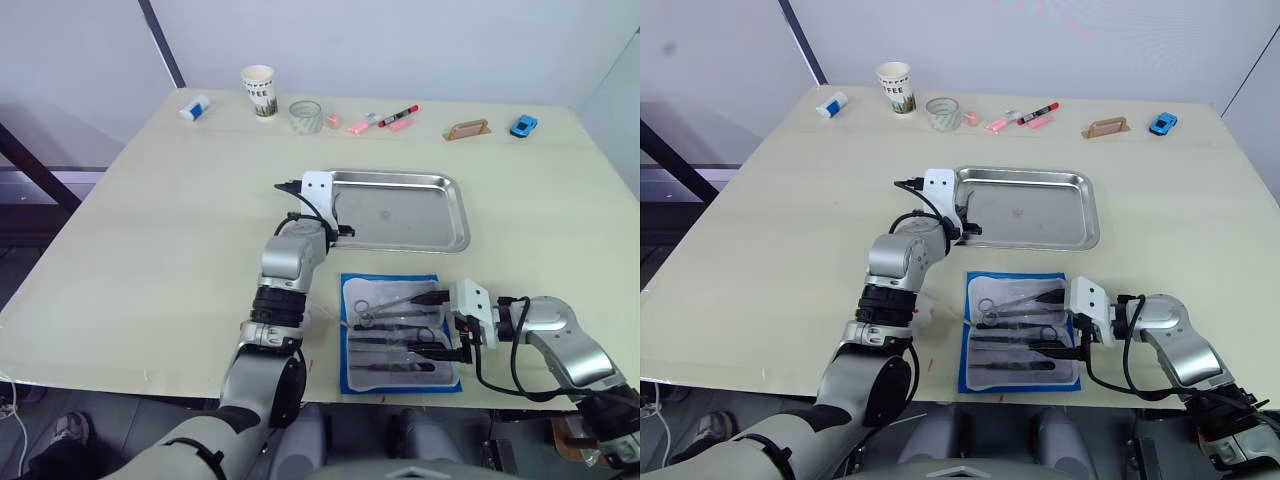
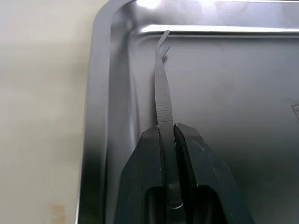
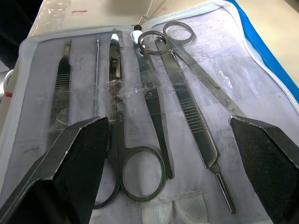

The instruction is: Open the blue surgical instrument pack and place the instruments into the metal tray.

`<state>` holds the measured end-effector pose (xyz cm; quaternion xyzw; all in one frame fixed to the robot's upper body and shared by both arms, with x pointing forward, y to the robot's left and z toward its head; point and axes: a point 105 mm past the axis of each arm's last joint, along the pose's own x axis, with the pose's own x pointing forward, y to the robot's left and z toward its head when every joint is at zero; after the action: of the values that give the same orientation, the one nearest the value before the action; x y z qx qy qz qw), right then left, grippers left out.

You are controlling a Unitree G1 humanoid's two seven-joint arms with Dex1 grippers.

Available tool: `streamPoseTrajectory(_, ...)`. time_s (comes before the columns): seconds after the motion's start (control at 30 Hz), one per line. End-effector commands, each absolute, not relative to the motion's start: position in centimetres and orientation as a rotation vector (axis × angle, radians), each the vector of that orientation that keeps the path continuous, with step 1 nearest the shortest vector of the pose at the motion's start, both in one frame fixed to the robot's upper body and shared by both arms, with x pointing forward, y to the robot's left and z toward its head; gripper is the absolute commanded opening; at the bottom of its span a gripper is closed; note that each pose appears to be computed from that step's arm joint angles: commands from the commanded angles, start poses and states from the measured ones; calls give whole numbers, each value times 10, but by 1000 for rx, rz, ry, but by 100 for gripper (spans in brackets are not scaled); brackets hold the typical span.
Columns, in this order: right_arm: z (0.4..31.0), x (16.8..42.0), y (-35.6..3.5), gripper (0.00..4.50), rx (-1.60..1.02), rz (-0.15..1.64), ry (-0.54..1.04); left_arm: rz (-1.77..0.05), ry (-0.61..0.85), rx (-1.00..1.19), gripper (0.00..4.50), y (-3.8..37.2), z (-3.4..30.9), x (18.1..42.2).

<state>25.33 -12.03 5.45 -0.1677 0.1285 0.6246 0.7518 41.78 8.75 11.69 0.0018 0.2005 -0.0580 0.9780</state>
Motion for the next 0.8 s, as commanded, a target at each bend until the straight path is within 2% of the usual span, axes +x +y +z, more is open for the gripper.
streamPoseTrajectory(0.03, 28, 246, -133, 450, -374, 1330, 422, -122, 352, 14, 4, 84, 132, 421)
streamPoseTrajectory(0.17, 28, 246, -134, 450, -375, 1329, 423, -121, 356, 12, 4, 84, 131, 421)
streamPoseTrajectory(0.2, 28, 246, -134, 450, -375, 1329, 423, -120, 357, 10, 91, 84, 131, 421)
streamPoseTrajectory(0.4, 28, 247, -134, 450, -376, 1329, 421, -131, 342, -3, 371, 82, 135, 420)
streamPoseTrajectory(0.43, 29, 247, -133, 450, -376, 1329, 421, -144, 328, -15, 433, 80, 139, 419)
streamPoseTrajectory(0.63, 29, 248, -134, 450, -377, 1327, 417, -356, 201, -121, 442, 58, 173, 400)
streamPoseTrajectory(0.8, 30, 248, -134, 450, -375, 1327, 411, -548, 34, -110, 442, 53, 204, 384)
